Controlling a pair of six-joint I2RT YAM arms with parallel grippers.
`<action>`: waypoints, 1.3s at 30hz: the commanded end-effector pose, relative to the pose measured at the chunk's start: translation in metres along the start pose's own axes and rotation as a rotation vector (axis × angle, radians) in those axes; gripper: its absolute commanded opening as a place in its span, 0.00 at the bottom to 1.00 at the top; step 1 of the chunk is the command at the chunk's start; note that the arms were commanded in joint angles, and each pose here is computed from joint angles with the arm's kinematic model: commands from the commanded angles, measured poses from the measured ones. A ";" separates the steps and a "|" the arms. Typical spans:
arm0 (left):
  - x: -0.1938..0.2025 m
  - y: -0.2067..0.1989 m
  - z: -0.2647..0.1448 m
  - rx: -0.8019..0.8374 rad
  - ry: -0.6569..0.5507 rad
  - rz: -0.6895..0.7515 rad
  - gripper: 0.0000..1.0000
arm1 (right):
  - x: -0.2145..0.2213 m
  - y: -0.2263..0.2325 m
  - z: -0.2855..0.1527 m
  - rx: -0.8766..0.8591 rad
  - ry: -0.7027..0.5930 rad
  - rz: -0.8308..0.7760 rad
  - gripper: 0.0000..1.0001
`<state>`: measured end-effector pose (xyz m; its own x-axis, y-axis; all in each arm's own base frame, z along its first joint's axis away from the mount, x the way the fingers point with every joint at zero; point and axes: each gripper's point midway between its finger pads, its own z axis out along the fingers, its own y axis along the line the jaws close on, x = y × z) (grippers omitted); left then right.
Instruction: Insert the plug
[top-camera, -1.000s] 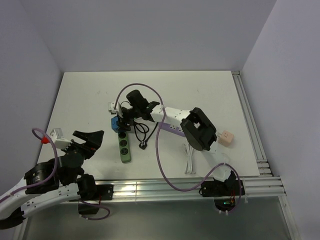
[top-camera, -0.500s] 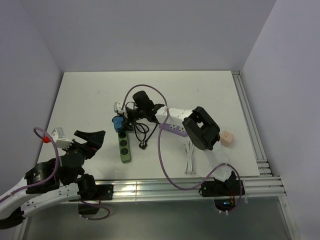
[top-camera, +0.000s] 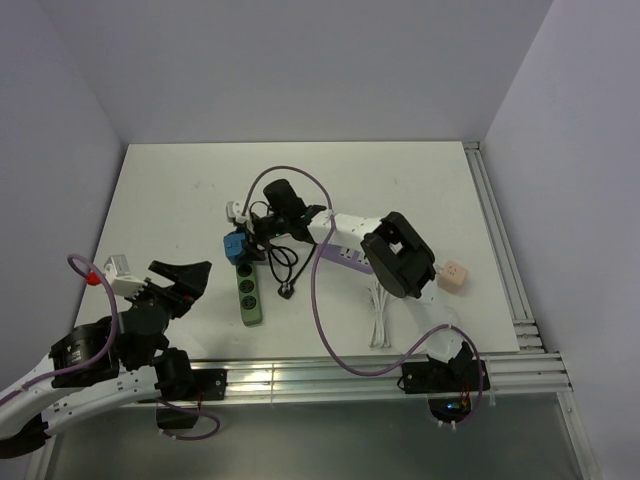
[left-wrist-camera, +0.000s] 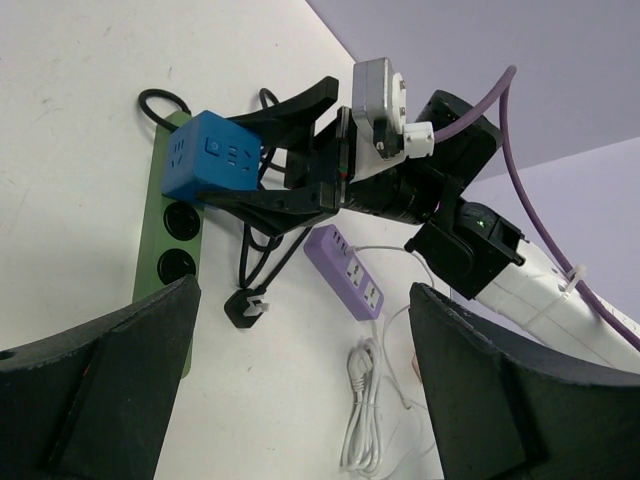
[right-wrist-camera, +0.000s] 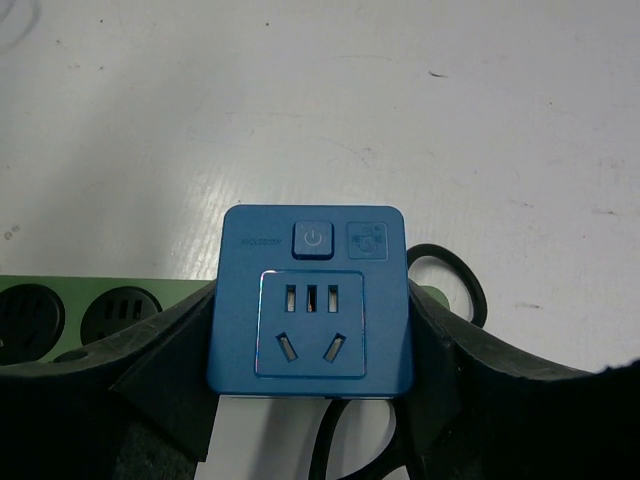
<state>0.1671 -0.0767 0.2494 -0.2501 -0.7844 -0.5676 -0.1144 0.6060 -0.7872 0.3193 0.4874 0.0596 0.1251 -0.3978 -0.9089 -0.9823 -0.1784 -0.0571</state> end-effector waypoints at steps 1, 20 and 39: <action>0.003 -0.001 0.000 -0.002 0.012 0.021 0.91 | 0.233 0.105 -0.050 -0.059 0.610 0.524 0.00; 0.010 0.000 0.002 -0.006 0.030 0.015 0.92 | 0.212 0.097 -0.044 0.127 0.621 0.474 0.06; 0.012 0.004 0.001 -0.026 0.042 0.024 0.93 | 0.177 0.074 -0.042 0.165 0.567 0.365 0.58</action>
<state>0.1652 -0.0834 0.2373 -0.2912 -0.7608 -0.5800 -0.1293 0.6320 -0.7641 0.3197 0.4845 0.0731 0.1284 -0.4044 -0.9055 -0.9901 -0.0004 -0.1401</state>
